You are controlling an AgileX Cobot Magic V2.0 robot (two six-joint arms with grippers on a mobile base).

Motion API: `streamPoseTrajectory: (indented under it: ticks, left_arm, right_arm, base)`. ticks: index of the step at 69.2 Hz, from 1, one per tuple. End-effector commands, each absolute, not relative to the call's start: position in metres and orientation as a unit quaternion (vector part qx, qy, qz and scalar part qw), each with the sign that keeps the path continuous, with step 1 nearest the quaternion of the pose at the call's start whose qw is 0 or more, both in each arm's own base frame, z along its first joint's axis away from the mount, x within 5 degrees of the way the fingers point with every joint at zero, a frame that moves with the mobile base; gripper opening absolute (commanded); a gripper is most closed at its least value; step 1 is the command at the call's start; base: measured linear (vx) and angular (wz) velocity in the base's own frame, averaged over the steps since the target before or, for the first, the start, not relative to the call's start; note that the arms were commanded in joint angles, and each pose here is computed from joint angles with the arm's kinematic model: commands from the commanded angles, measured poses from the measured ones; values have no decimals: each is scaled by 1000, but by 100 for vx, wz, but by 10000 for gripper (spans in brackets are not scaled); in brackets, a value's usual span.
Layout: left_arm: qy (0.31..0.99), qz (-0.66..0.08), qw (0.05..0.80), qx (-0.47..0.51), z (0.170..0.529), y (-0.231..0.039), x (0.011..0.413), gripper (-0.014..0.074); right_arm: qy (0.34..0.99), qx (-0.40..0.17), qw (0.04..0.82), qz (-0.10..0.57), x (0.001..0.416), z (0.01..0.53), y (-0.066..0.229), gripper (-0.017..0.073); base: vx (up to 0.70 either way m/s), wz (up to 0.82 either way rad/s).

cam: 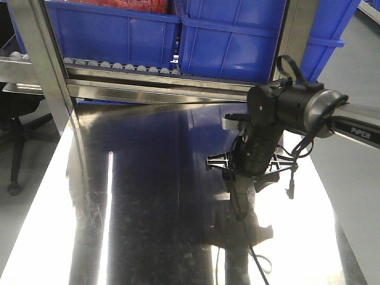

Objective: Move and align brake pads A on conveyor
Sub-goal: 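Lower the right gripper toward the other brake pad on the table, then close the right gripper on the brake pad and lift it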

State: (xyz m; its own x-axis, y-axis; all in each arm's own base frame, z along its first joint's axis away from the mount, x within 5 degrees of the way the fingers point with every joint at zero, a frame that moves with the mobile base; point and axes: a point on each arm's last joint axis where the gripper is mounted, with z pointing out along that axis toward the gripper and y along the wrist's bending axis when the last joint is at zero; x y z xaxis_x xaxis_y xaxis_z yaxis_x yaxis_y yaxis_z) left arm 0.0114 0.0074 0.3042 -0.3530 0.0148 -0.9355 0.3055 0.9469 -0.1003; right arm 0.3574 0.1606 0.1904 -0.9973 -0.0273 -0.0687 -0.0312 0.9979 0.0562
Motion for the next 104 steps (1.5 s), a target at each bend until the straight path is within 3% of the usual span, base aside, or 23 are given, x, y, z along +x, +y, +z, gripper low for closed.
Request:
streamPoseTrajectory:
  ticks: [1,31,38,52,72,104]
  left_arm:
    - [782,-141,598,101,319,6,13,-6]
    - [782,-141,598,101,319,6,13,-6]
    - [782,-141,598,101,319,6,13,-6]
    - [782,-141,598,101,319,6,13,-6]
    - [782,-141,598,101,319,6,13,-6]
    - [782,-141,598,101,319,6,13,-6]
  right_arm:
    - [997,-11,62,43,362,210,161,434]
    - [997,-10,62,42,370,190,164,408]
    - [996,-12,71,43,371,190,165,304]
    - [997,-25,67,37,371,190,164,-17]
    - [996,-51,60,28,369,196,155,-3]
    - [989,-47,138,27,365,275,71,-3]
  base:
    - [0,0]
    - [0,0]
    - [0,0]
    - [0,0]
    - [0,0]
    - [0,0]
